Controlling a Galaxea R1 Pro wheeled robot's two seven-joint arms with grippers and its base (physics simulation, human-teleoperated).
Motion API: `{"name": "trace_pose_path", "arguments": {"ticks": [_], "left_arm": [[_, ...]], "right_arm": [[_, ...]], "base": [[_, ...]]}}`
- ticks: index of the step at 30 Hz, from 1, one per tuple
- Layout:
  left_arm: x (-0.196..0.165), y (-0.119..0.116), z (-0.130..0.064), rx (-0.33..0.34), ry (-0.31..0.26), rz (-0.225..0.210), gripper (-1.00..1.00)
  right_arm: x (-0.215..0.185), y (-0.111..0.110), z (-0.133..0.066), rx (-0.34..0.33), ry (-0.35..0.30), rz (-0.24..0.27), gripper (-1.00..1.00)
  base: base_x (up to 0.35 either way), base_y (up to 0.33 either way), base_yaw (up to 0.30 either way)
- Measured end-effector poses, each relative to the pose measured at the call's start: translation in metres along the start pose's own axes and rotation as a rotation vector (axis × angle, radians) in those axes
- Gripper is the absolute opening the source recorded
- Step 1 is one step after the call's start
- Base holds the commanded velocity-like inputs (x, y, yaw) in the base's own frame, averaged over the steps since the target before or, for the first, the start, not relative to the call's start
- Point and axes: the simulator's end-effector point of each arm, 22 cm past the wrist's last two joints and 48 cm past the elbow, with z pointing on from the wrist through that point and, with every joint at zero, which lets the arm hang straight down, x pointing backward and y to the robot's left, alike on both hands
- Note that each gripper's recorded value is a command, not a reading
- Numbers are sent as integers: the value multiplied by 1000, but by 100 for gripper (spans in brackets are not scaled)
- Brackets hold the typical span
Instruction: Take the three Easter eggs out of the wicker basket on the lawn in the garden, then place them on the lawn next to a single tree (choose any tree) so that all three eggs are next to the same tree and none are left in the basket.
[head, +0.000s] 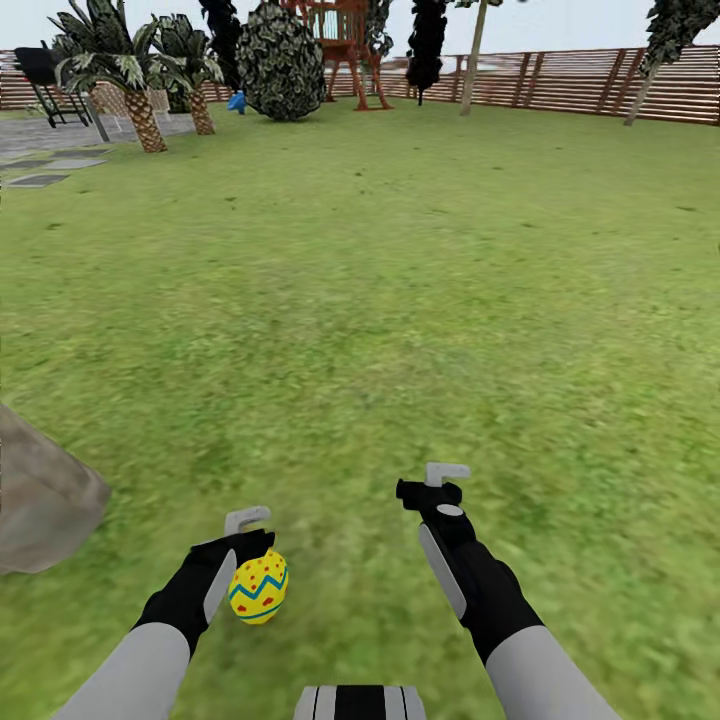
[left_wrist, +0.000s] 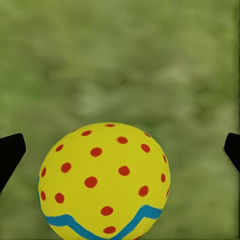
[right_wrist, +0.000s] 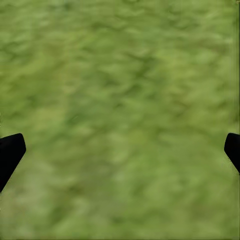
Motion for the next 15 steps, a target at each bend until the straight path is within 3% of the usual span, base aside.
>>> {"name": "trace_pose_path", "arguments": {"ticks": [15], "left_arm": [[-30,-6,-23,14,-60,0,100]], "right_arm": [[-34,1,-22,-3,-62,4,100]], "base": [[0,0,0]]}}
